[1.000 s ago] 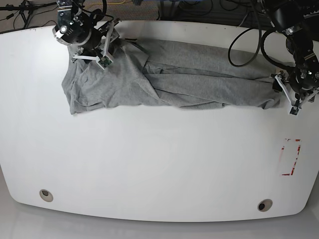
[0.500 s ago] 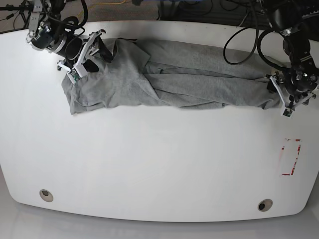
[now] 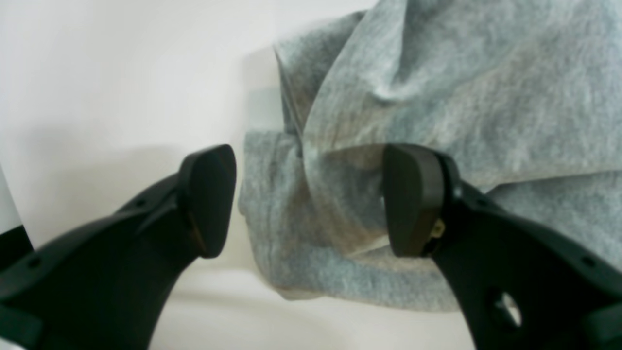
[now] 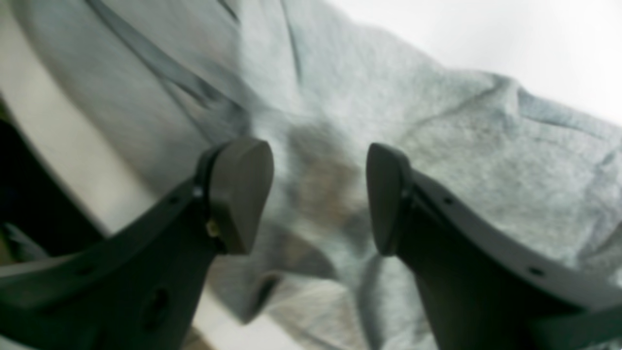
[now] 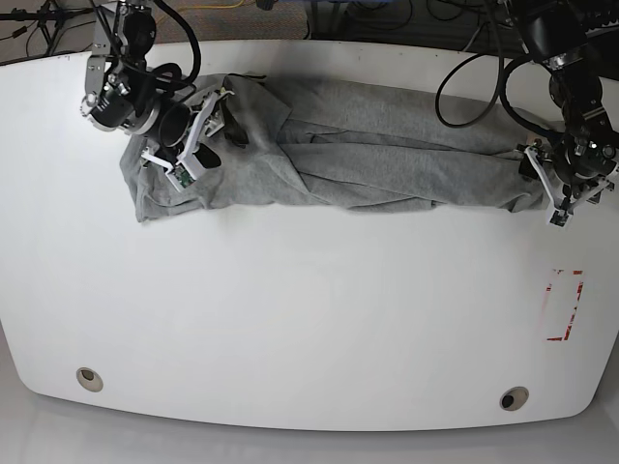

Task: Fold the T-shirt properly
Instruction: 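Release and regrasp the shirt end with the right gripper, tucking it, then reposition the left gripper and grasp the shirt's folded end beside it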

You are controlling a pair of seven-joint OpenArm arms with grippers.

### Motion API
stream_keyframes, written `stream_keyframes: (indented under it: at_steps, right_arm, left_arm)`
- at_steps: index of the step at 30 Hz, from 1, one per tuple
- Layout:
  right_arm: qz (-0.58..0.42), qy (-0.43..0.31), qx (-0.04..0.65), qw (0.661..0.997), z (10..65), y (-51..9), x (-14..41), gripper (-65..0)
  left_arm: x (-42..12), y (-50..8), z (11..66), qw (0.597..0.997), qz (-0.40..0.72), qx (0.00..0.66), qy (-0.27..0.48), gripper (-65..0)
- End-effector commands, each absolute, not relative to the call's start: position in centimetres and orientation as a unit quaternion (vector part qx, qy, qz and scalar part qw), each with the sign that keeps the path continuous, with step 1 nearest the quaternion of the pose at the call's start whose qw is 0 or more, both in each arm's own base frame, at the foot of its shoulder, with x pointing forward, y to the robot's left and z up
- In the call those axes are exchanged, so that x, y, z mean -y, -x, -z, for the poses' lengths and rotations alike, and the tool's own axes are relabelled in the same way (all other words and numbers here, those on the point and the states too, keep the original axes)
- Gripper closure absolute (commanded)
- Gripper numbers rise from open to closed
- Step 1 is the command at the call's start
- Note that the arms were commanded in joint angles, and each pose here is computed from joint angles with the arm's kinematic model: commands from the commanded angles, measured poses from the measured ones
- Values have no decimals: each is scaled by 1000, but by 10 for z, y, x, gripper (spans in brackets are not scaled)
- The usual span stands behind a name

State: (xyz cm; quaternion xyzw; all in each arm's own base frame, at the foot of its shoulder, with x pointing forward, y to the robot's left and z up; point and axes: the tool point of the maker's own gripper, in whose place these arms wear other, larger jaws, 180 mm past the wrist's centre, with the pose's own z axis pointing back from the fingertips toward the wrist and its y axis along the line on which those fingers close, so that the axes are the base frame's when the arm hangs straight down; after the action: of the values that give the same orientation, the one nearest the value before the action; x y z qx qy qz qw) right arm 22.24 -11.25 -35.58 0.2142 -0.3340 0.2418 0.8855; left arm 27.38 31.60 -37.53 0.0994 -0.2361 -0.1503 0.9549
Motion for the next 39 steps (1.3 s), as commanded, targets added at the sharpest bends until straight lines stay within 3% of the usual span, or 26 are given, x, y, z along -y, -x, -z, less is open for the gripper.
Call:
stream_keyframes:
  at_steps: [1, 7, 16, 32, 39]
  right_arm:
    - [-251, -195, 332, 888, 361, -227, 112, -335]
    - [-256, -163, 302, 904, 377, -209, 121, -328]
    - [-251, -133, 264, 922, 386, -176, 154, -198]
    - [-265, -105, 236, 929, 384, -152, 178, -197]
    - [-255, -113, 269, 922, 370, -167, 176, -195]
  left_arm:
    - [-322, -283, 362, 949, 151, 254, -111, -436]
    - [-322, -283, 362, 949, 151, 254, -111, -436]
    - [-322, -283, 362, 949, 150, 254, -111, -436]
    - [-323, -283, 361, 949, 152, 254, -113, -436]
    - [-324, -295, 339, 938, 153, 282, -128, -436]
